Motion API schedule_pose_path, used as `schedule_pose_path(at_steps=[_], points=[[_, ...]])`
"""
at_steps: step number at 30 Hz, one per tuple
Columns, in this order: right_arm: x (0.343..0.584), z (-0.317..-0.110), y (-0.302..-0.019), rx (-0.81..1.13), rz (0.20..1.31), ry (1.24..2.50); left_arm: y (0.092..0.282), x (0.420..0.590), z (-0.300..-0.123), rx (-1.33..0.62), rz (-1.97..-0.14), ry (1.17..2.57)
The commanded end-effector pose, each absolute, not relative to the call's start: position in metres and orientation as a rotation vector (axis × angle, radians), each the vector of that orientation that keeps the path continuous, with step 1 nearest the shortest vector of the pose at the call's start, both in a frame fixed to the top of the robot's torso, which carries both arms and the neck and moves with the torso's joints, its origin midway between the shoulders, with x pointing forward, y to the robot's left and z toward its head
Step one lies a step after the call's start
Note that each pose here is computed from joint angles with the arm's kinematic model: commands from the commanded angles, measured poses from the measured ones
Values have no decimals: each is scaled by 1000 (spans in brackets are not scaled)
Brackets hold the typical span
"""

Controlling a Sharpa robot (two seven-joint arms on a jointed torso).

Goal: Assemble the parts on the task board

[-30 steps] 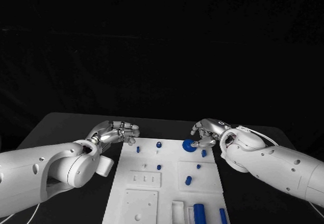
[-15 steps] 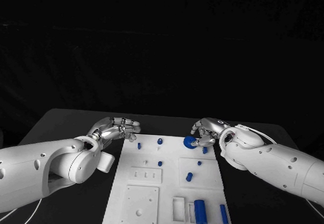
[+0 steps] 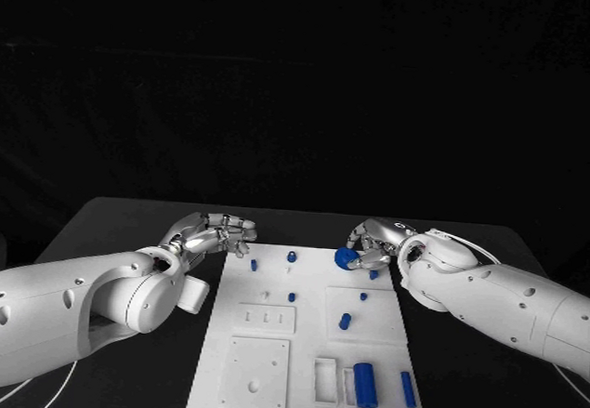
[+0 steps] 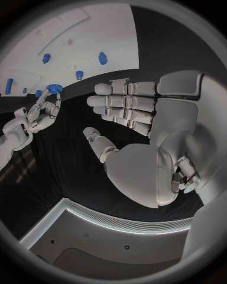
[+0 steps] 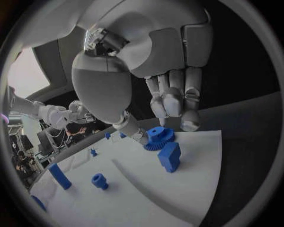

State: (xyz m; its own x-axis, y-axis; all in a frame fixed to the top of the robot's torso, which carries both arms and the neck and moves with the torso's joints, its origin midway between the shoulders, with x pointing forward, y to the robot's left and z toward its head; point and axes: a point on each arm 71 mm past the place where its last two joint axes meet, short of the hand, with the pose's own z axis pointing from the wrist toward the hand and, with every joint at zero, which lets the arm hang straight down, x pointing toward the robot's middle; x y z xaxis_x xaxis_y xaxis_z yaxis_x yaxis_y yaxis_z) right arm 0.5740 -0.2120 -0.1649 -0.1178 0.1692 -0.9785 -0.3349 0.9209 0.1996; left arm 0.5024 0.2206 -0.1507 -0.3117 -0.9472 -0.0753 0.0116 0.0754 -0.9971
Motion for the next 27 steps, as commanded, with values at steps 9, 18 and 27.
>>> schedule_pose_path(at_steps=[9, 18, 27], points=[[573, -174, -210, -150, 435, 1682, 219, 502, -150, -974, -1392, 1477], [574, -178, -209, -150, 428, 1696, 219, 502, -150, -974, -1392, 1479], [573, -183, -207, -254, 366, 1665, 219, 501, -150, -975, -1392, 1481]])
